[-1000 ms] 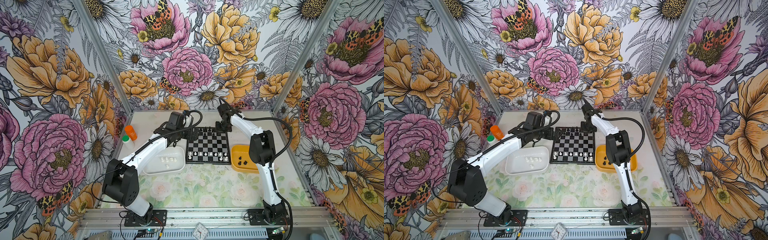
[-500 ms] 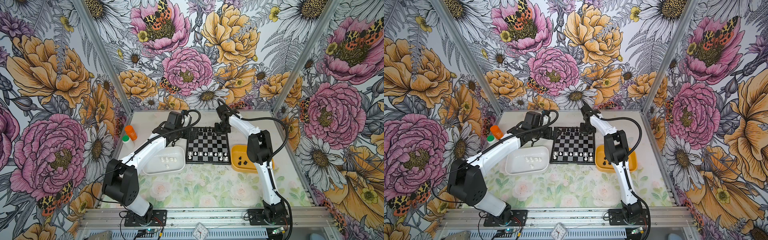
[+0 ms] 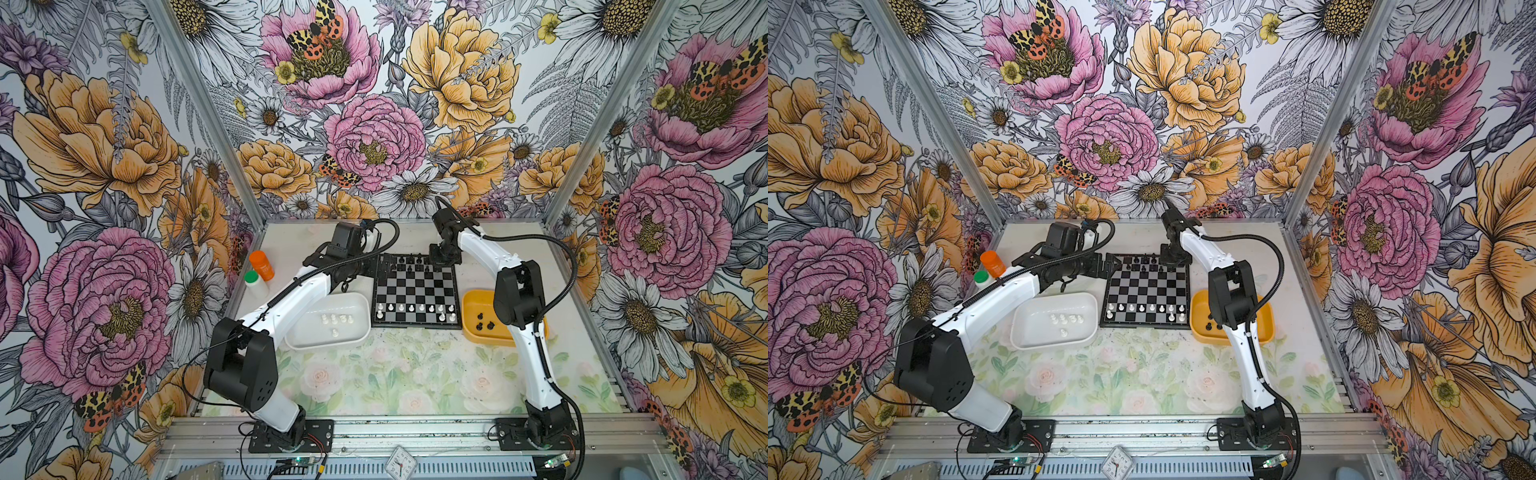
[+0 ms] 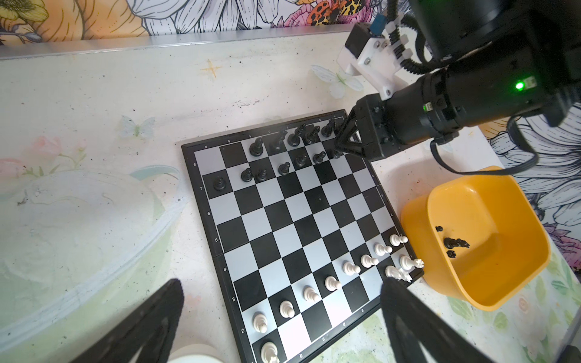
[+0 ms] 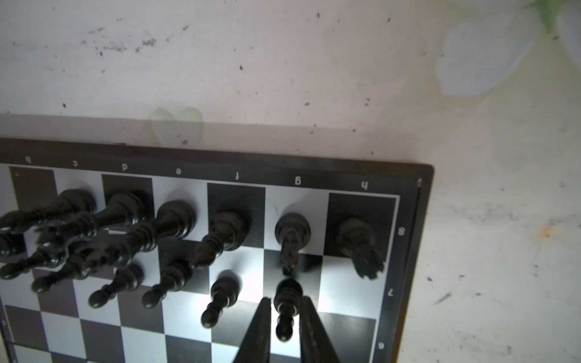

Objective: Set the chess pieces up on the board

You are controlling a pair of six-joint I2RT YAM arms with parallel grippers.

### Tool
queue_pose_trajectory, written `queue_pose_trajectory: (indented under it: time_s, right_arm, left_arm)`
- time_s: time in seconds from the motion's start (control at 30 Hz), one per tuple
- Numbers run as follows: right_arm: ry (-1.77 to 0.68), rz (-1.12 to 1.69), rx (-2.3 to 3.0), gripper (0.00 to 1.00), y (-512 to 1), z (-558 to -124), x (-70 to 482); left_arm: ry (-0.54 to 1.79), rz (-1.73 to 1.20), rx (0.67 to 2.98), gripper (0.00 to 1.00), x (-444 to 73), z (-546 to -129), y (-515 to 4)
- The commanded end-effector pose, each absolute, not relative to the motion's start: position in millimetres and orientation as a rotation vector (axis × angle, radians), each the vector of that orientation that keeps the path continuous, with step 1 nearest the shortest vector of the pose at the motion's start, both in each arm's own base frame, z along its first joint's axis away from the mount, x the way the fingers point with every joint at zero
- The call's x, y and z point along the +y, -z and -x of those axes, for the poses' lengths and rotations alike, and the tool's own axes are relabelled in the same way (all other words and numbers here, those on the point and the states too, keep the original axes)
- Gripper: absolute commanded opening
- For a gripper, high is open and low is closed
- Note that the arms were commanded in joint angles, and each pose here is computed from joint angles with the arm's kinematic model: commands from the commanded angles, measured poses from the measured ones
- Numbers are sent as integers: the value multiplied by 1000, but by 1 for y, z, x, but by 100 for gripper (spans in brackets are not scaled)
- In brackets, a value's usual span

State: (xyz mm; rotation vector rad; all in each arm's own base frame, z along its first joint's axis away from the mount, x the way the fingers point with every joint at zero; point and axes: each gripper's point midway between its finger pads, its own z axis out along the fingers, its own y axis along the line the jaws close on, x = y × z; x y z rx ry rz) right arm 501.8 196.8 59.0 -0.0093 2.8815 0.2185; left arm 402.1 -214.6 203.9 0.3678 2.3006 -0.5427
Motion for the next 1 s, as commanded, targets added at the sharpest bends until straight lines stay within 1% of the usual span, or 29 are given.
queue_pose_trajectory:
  time_s: [0.0, 0.03, 0.17, 0.23, 0.33, 0.6, 0.8, 0.97]
  right_arm:
    - [-204, 3, 2864, 23, -61, -508, 200]
    - [-206, 3, 2861, 25, -63, -508, 201]
    - [-207, 1, 2832, 26, -75, -512, 200]
    - [-207, 6, 2815, 31, -84, -513, 200]
    - [-212, 15, 2783, 36, -100, -514, 199]
    - [-190, 33, 2690, 37, -153, -507, 189]
    - [-138, 53, 2658, 39, -185, -479, 171]
    - [-74, 62, 2694, 39, -178, -437, 149]
  left_arm:
    - [565, -384, 2273, 99, -211, -400, -214]
    - [566, -383, 2270, 99, -211, -400, -216]
    - [563, -381, 2262, 99, -209, -401, -219]
    - [560, -380, 2257, 99, -207, -401, -220]
    - [561, -382, 2249, 99, -208, -400, -223]
    - [571, -396, 2223, 99, -221, -393, -235]
    - [572, -438, 2198, 99, -245, -374, -243]
    - [585, -485, 2168, 99, -270, -350, -248]
